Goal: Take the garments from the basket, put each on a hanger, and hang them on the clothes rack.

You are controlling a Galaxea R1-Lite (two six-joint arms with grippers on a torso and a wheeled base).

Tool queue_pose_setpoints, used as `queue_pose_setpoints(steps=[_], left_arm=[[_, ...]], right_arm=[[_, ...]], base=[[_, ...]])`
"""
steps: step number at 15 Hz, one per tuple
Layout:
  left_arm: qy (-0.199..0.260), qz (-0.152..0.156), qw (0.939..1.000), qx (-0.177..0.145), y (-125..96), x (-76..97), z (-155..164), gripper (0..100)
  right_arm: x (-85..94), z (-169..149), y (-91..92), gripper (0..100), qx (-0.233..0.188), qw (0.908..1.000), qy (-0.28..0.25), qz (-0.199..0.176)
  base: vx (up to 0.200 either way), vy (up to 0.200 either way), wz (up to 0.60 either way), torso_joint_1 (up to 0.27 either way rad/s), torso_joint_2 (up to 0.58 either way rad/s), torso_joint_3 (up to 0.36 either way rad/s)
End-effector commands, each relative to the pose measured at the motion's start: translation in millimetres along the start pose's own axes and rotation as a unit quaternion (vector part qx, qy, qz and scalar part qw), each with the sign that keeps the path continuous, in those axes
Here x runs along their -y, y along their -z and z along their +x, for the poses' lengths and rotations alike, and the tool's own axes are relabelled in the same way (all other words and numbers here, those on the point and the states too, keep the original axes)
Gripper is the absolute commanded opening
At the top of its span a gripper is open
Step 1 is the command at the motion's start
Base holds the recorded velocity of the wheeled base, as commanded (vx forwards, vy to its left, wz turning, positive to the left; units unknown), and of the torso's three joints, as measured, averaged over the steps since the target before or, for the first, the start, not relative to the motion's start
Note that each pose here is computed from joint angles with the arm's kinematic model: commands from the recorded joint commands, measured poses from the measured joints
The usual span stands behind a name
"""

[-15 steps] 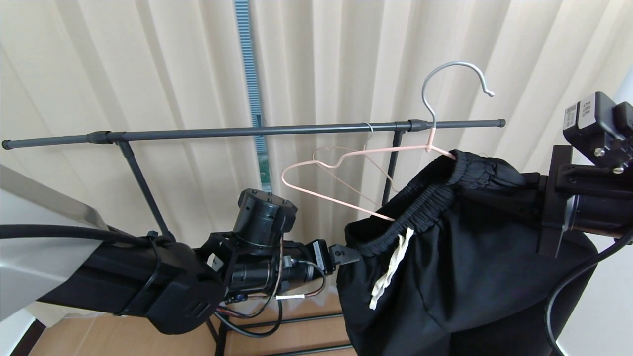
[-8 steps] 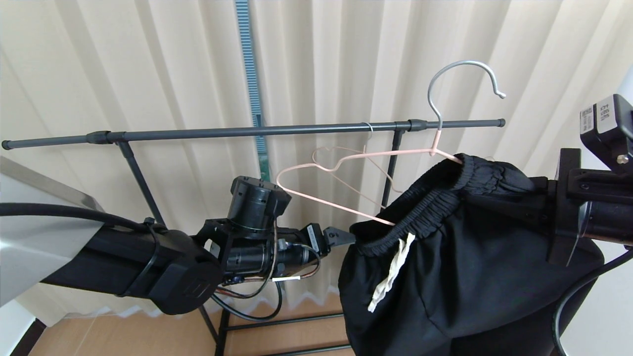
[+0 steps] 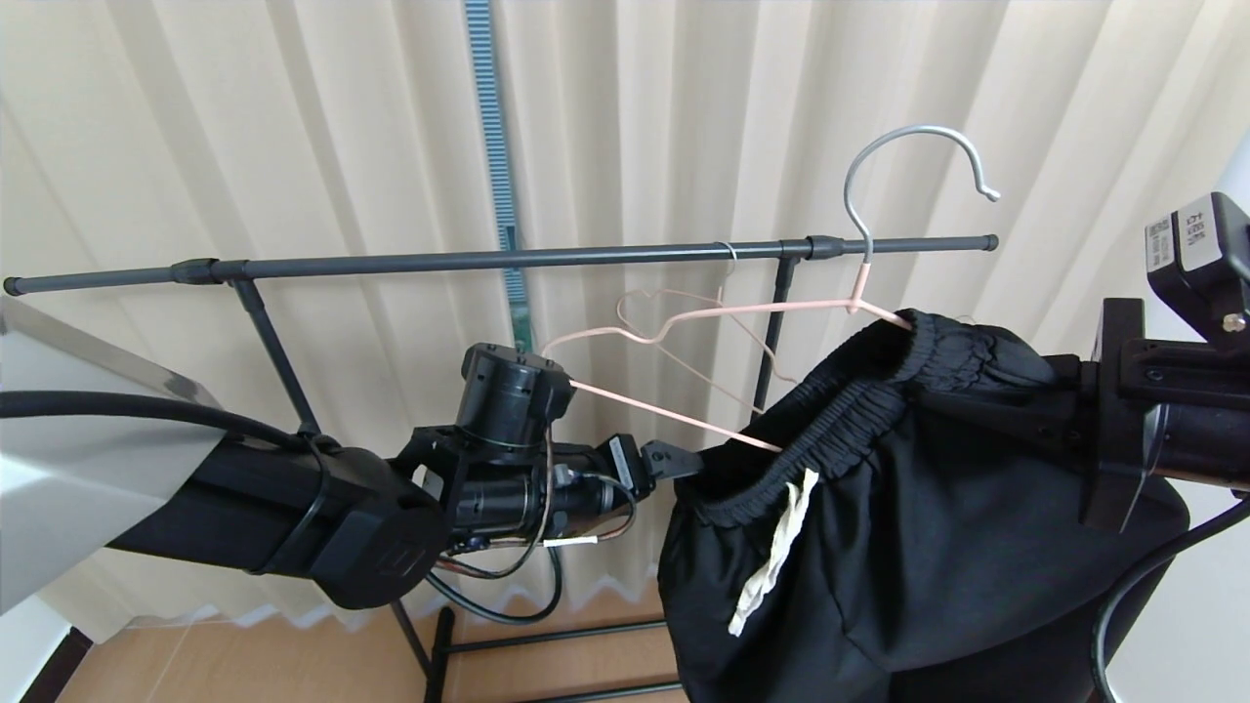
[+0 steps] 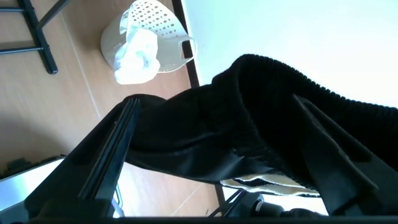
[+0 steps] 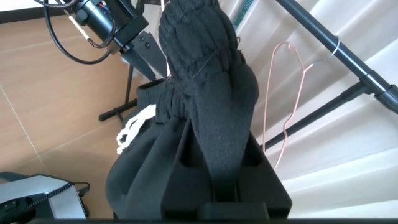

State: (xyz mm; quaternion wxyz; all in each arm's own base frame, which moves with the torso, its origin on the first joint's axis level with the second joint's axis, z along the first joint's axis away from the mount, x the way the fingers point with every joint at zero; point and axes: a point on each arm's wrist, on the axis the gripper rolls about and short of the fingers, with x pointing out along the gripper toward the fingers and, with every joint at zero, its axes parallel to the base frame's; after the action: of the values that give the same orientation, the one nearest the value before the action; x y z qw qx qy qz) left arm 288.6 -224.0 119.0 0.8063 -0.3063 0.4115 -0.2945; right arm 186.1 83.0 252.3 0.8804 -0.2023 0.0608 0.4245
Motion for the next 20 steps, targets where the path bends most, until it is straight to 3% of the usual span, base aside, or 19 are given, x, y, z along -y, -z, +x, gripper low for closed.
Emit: queue_pose_setpoints(steps=[1, 3, 6, 7, 14, 20], left_arm=[[-0.007, 0.012, 0.9997, -0.020, 13, -1.9, 4, 100], [-0.012, 0.044, 0.9984, -0.034, 23, -2.4, 6, 100], [-0.012, 0.047, 0.9980, -0.042, 28, -1.6, 10, 100], [-0.013, 0.046, 0.9979, -0.043, 28, -2.3, 11, 0], [-0.013, 0.048, 0.9978, -0.044, 30, -0.9, 11, 0], [-0.020, 0.053, 0.9984, -0.003, 18, -0.9, -21, 0]], right_arm=[[0.6, 1, -0.5, 0, 0.000, 1.0000, 0.000, 0.000], [0.6, 1, -1.7, 0, 0.005, 1.0000, -0.005, 0.000], [0.3, 0, -2.0, 0, 0.008, 0.9999, -0.010, 0.004], [0.1, 0, -2.3, 0, 0.010, 0.9999, -0.011, 0.003], [0.3, -1, -3.6, 0, 0.021, 0.9993, -0.028, 0.012], [16.3, 5, 3.0, 0, 0.009, 0.9996, -0.004, 0.026]], base=[[0.000, 0.000, 0.00, 0.000, 0.00, 0.000], [0.000, 0.000, 0.00, 0.000, 0.00, 0.000], [0.000, 0.000, 0.00, 0.000, 0.00, 0.000], [0.000, 0.000, 0.00, 0.000, 0.00, 0.000], [0.000, 0.000, 0.00, 0.000, 0.00, 0.000], [0.000, 0.000, 0.00, 0.000, 0.00, 0.000]])
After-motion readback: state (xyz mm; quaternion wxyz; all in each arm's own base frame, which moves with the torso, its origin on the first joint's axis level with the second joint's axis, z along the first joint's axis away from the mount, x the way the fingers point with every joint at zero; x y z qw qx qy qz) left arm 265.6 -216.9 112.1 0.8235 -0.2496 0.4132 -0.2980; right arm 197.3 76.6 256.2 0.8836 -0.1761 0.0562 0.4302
